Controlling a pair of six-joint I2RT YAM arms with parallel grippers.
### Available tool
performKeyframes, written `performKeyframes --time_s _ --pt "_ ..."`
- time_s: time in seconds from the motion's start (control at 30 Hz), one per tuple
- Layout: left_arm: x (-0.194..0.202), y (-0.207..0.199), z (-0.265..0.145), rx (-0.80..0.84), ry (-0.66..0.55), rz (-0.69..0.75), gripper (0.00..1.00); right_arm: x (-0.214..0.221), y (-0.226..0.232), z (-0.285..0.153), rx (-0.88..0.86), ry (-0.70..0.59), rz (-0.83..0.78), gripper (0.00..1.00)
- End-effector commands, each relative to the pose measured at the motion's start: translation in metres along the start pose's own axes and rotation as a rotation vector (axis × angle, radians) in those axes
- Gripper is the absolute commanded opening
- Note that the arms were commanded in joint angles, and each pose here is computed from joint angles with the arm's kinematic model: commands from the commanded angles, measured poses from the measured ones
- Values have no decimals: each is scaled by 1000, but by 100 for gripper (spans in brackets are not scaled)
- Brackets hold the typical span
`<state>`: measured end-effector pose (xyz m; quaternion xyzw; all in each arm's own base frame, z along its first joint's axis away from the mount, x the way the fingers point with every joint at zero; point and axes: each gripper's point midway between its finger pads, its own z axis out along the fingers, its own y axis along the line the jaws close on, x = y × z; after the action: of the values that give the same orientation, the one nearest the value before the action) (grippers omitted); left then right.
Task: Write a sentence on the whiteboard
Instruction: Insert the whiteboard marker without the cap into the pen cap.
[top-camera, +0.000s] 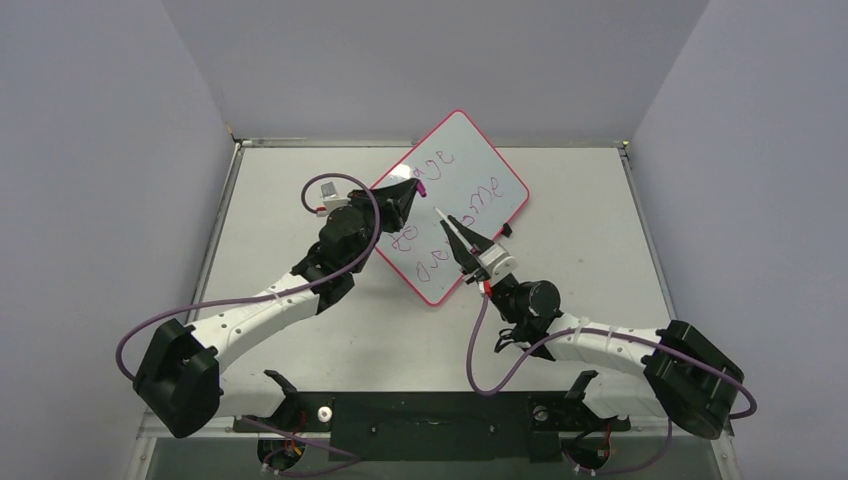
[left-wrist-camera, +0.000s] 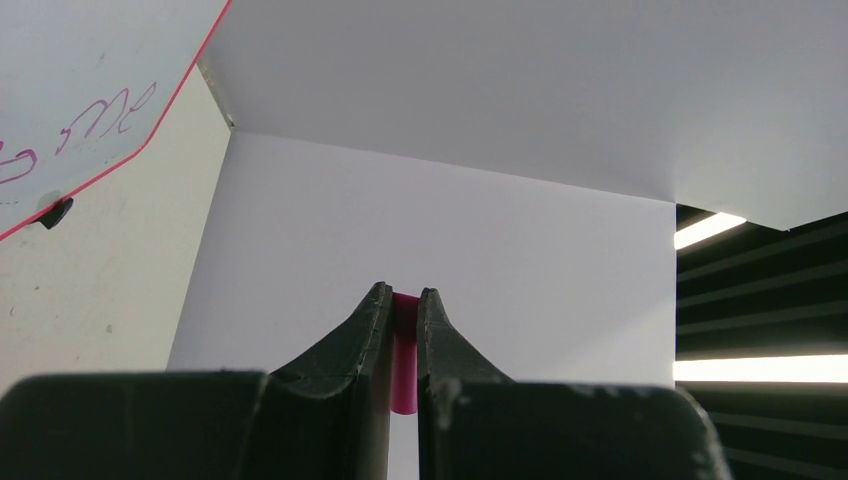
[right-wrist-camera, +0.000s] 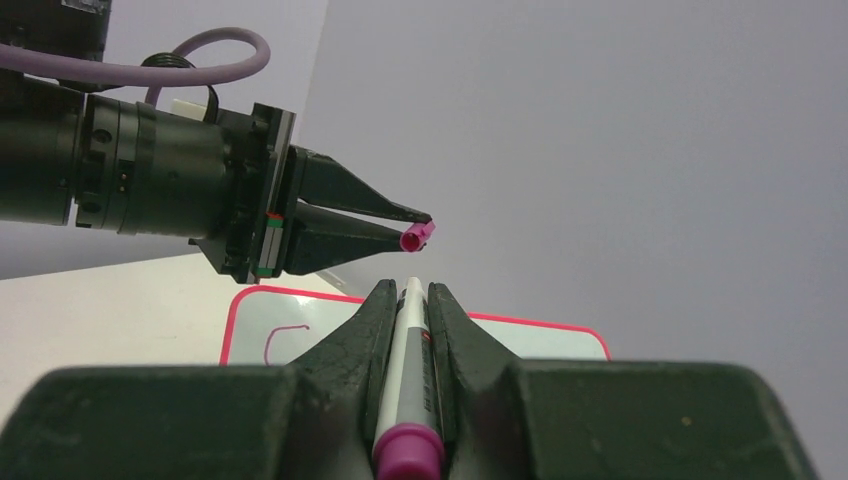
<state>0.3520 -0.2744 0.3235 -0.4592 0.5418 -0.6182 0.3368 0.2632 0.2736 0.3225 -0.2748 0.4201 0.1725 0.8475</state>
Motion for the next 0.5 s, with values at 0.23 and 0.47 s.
performKeyframes --time_s 0.23,0.47 --pt "-5 -11 -10 14 1 -31 0 -37 8 25 -58 -139 -16 0" --pt "-3 -10 -9 7 11 -33 0 -31 11 30 -54 -130 -12 0"
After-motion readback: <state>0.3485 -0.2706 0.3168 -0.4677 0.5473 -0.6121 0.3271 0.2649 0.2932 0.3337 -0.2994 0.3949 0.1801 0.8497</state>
